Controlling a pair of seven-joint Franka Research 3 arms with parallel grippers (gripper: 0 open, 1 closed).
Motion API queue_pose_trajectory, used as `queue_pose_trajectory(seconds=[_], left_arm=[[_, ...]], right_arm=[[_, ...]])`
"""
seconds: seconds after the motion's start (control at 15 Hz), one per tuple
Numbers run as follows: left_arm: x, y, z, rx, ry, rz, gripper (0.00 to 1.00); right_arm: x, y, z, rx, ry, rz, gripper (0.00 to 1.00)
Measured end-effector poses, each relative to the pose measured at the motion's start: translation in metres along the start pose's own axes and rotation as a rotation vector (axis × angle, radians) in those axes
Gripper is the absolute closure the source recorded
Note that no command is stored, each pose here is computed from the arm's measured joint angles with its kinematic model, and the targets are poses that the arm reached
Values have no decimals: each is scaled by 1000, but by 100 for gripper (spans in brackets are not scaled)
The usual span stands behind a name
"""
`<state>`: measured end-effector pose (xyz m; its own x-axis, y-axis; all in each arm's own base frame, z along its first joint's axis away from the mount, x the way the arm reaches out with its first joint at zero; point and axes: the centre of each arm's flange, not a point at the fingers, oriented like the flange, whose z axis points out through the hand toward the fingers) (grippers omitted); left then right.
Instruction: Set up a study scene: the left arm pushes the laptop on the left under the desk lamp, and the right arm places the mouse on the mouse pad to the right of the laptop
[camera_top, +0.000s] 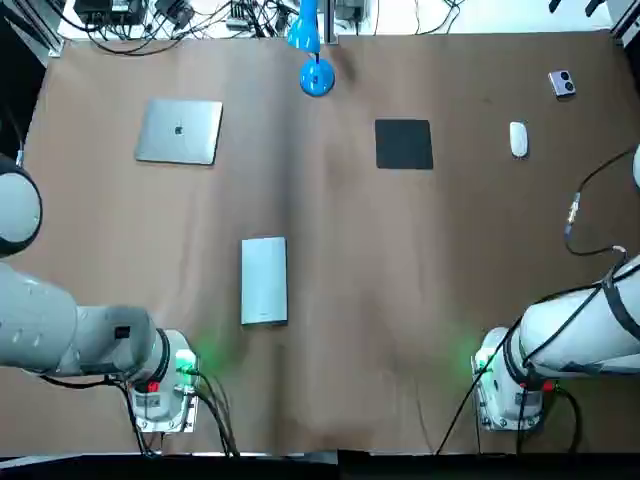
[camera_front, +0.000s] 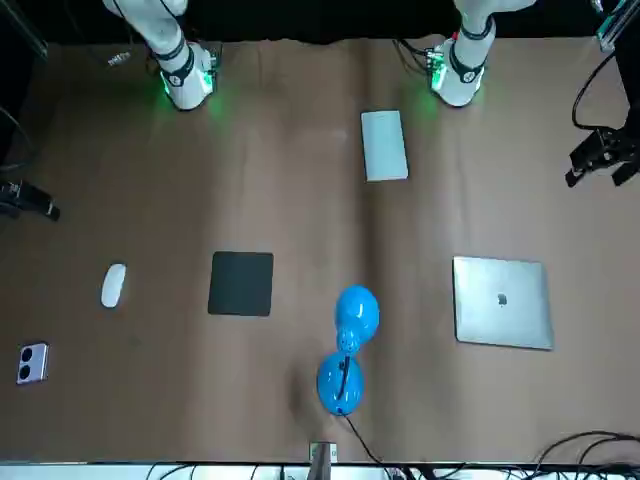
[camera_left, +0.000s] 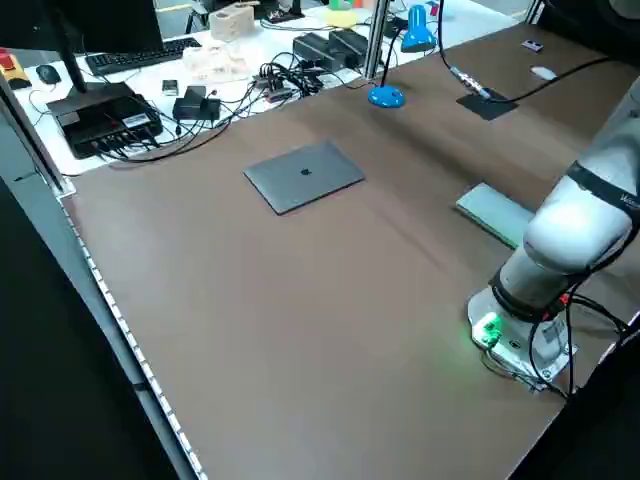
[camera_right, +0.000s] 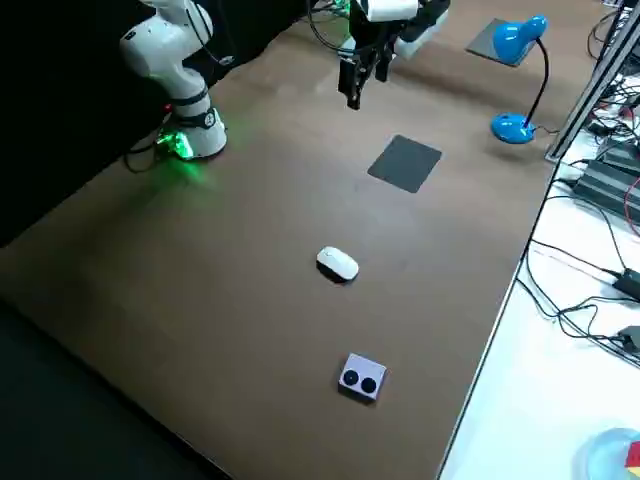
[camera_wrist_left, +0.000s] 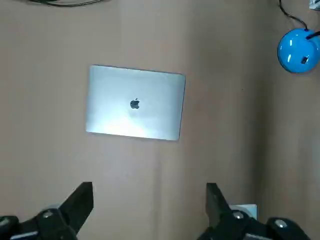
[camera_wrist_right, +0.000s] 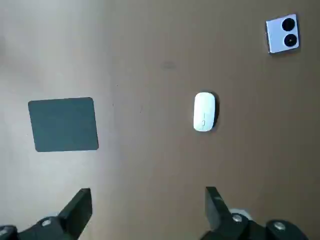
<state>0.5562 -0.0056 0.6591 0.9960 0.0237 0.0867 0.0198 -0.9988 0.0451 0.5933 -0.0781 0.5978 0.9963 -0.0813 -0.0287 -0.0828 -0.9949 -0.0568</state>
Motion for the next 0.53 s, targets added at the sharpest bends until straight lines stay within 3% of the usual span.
queue_pose_trajectory(seconds=[0.53], left_arm=[[0,5,4,9,-7,11,0]], right_arm=[[-3,0,-4,-3,5,0,0]])
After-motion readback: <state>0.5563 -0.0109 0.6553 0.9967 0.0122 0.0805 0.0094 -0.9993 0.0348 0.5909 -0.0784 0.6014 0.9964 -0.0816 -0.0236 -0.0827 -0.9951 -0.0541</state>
